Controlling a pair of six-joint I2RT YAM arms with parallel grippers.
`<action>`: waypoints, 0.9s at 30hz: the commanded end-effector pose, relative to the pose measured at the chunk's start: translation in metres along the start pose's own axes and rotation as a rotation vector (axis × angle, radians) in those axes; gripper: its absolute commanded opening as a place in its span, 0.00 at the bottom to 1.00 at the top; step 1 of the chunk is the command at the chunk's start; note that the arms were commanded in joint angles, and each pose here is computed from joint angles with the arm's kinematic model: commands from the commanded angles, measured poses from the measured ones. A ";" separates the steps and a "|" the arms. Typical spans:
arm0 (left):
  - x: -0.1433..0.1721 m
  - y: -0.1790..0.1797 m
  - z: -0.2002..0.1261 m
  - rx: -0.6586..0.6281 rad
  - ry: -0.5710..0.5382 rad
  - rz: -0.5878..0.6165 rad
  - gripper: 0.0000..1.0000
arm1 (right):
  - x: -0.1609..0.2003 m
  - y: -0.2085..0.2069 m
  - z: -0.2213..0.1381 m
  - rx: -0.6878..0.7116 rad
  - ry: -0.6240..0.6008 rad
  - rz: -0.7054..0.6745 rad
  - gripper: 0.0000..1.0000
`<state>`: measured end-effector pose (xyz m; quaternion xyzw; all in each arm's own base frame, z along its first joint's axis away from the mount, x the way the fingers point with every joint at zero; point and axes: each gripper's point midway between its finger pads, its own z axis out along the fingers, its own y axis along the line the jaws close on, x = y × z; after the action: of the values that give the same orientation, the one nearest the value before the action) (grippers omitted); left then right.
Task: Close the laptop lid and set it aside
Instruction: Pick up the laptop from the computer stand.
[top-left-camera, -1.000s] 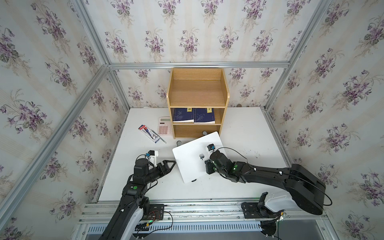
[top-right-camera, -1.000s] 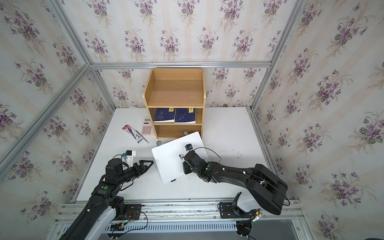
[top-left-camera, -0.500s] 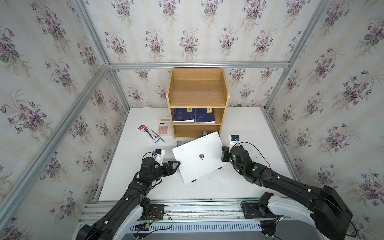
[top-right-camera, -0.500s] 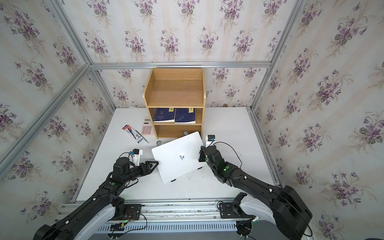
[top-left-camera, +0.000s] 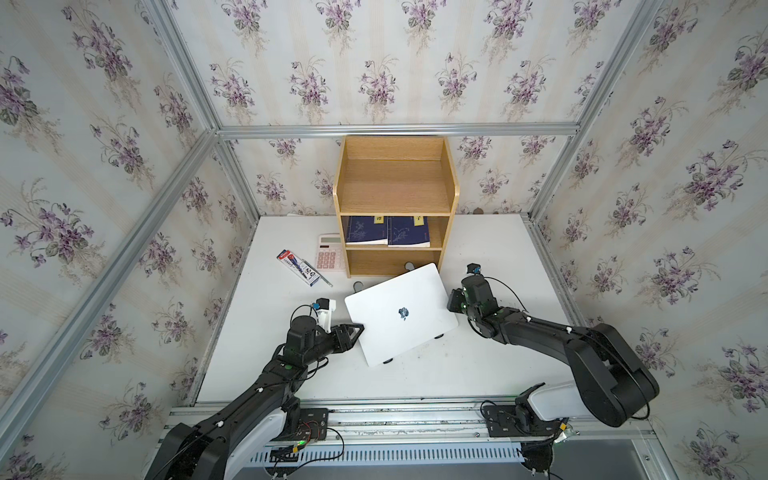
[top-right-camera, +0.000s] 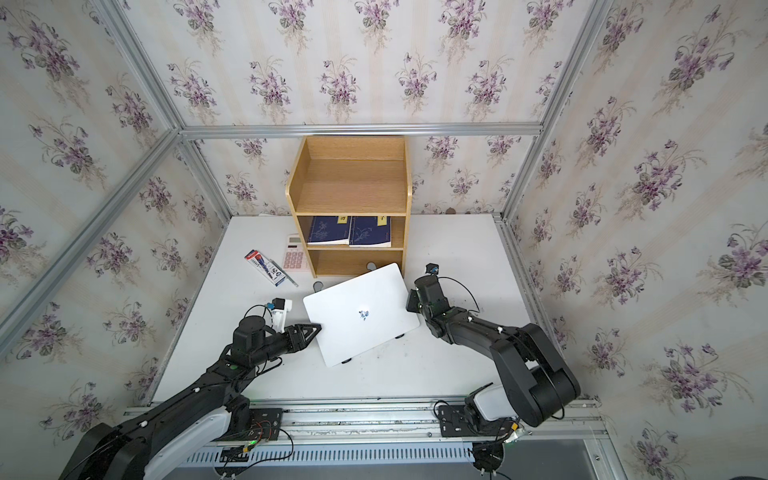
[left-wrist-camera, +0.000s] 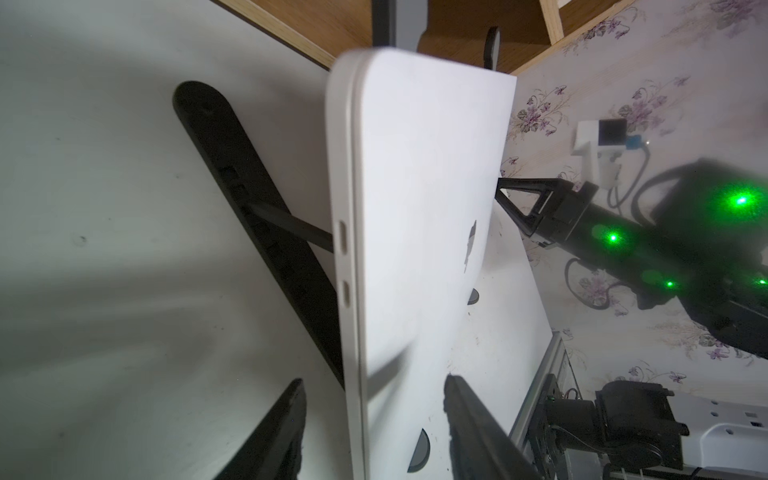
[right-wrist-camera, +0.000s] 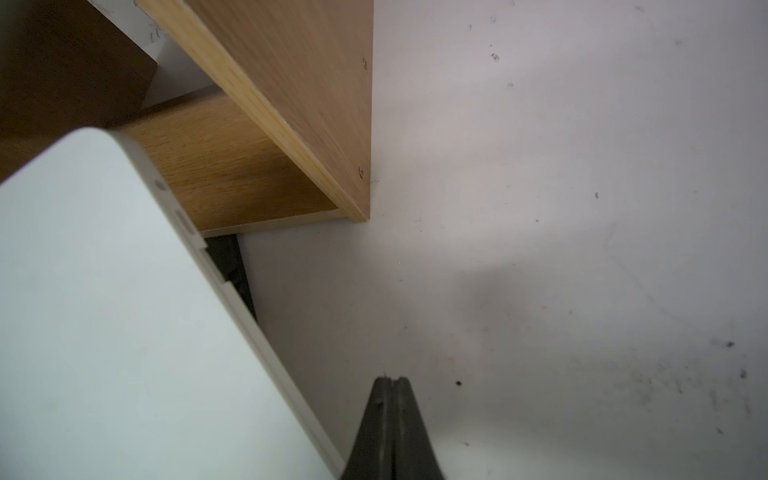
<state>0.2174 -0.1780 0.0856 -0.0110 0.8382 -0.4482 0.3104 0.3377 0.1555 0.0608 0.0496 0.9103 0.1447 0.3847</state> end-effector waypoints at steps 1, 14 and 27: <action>-0.013 -0.012 0.001 0.046 -0.054 0.038 0.53 | -0.005 0.004 0.004 -0.020 -0.020 0.030 0.00; -0.009 -0.014 0.016 0.086 -0.020 0.028 0.20 | 0.008 -0.007 0.005 -0.012 -0.008 0.036 0.00; -0.023 -0.050 0.002 0.185 -0.080 0.075 0.22 | 0.025 -0.004 0.008 -0.058 0.035 0.078 0.00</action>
<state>0.2203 -0.2010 0.1175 0.0262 0.7954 -0.5018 0.3390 0.3273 0.1501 0.0369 0.0720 0.9119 0.1623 0.3700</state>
